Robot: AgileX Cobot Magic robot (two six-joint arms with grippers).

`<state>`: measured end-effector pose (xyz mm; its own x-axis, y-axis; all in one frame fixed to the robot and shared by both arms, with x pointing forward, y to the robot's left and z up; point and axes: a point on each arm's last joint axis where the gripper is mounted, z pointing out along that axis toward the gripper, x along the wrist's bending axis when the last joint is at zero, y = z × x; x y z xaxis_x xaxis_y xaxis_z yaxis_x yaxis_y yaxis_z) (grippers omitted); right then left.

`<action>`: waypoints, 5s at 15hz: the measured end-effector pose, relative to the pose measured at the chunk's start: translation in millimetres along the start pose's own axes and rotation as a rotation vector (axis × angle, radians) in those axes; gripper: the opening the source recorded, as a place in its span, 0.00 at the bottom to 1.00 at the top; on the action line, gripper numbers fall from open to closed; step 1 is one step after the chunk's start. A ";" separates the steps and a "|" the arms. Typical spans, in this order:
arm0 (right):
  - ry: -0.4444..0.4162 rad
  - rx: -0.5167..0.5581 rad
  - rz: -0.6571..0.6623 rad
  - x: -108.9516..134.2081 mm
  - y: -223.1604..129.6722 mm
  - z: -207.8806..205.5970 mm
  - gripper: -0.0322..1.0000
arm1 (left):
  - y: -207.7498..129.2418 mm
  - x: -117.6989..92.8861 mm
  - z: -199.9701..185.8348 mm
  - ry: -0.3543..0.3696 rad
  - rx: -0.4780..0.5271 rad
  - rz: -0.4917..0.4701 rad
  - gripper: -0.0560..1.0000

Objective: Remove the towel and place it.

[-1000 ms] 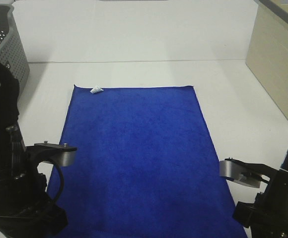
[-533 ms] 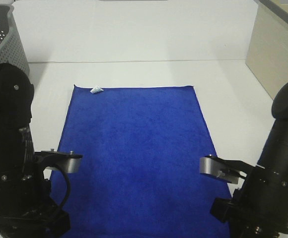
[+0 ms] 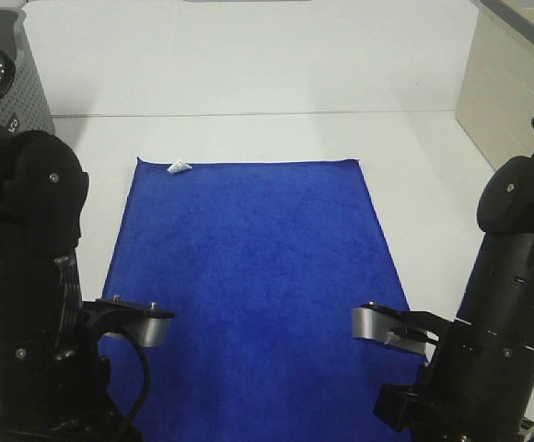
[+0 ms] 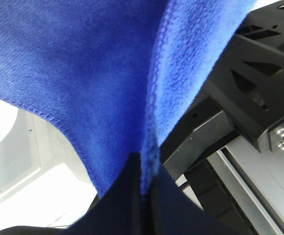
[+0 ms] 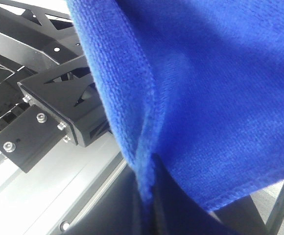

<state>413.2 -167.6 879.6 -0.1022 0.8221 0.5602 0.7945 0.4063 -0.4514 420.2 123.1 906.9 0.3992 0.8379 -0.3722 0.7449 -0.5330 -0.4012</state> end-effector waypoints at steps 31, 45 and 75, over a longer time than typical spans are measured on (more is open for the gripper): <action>-0.210 -0.526 -0.124 37.0 16.0 -178.0 0.77 | 30.9 -3.5 -164.4 0.307 -0.532 -0.079 0.76; -0.299 -0.820 -0.047 -28.1 143.0 -299.0 0.80 | 172.7 115.1 -213.3 0.312 -0.719 -0.238 0.76; -0.168 -0.722 -0.087 -92.9 237.2 -232.8 0.80 | 214.0 224.1 -170.5 0.173 -0.675 -0.262 0.76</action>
<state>750.6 -240.5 882.2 -0.2267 0.8723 0.4332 0.9690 0.1570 0.1910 760.2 216.8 880.3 0.2007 0.9639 -0.1752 0.9713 -0.1725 0.1637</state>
